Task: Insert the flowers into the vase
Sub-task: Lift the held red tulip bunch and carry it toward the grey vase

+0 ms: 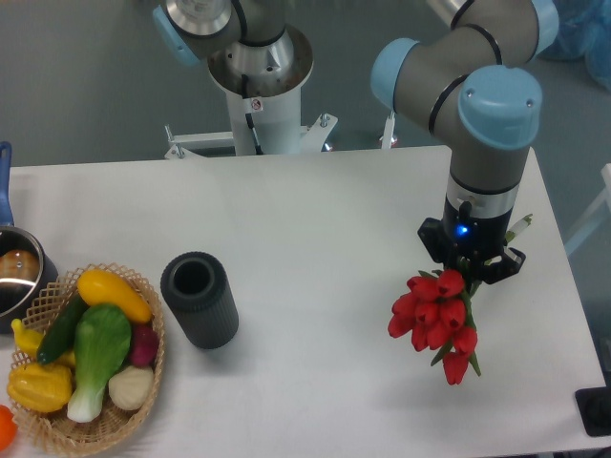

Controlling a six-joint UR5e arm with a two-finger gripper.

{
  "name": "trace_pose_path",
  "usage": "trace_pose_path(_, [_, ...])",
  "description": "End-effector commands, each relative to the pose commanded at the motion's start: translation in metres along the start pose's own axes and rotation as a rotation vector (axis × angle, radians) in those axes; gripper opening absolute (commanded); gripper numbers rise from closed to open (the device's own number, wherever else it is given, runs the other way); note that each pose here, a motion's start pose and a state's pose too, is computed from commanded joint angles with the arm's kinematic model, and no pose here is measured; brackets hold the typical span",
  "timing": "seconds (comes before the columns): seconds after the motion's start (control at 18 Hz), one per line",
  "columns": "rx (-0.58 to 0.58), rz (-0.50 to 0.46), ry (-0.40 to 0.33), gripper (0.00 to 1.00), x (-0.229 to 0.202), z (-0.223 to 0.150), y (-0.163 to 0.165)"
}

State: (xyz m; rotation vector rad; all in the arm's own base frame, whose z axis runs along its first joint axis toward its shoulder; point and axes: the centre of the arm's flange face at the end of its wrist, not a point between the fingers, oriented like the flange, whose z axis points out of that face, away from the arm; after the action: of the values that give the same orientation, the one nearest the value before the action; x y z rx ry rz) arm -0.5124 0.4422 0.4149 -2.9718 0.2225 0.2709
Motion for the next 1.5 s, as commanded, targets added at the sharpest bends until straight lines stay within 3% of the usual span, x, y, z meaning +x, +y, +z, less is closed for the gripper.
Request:
trace_pose_path(0.22, [0.029,-0.005,0.033,0.00,0.009,-0.005,-0.007])
trace_pose_path(0.33, [0.057,-0.012,0.035,0.00,0.015,-0.030,-0.004])
trace_pose_path(0.44, [0.081,-0.011,0.050,0.00,0.017,-0.033,-0.006])
trace_pose_path(0.61, [0.165,-0.021,0.070,0.00,0.017,-0.035,-0.010])
trace_pose_path(0.94, [0.406,-0.146,0.096,0.00,0.004,-0.039,0.008])
trace_pose_path(1.17, [0.530,-0.175,0.125,0.00,0.003,-0.045,-0.002])
trace_pose_path(1.39, [0.569,-0.217,0.147,0.00,0.004,-0.046,-0.008])
trace_pose_path(1.5, [0.679,-0.209,0.176,0.00,0.008,-0.046,-0.013])
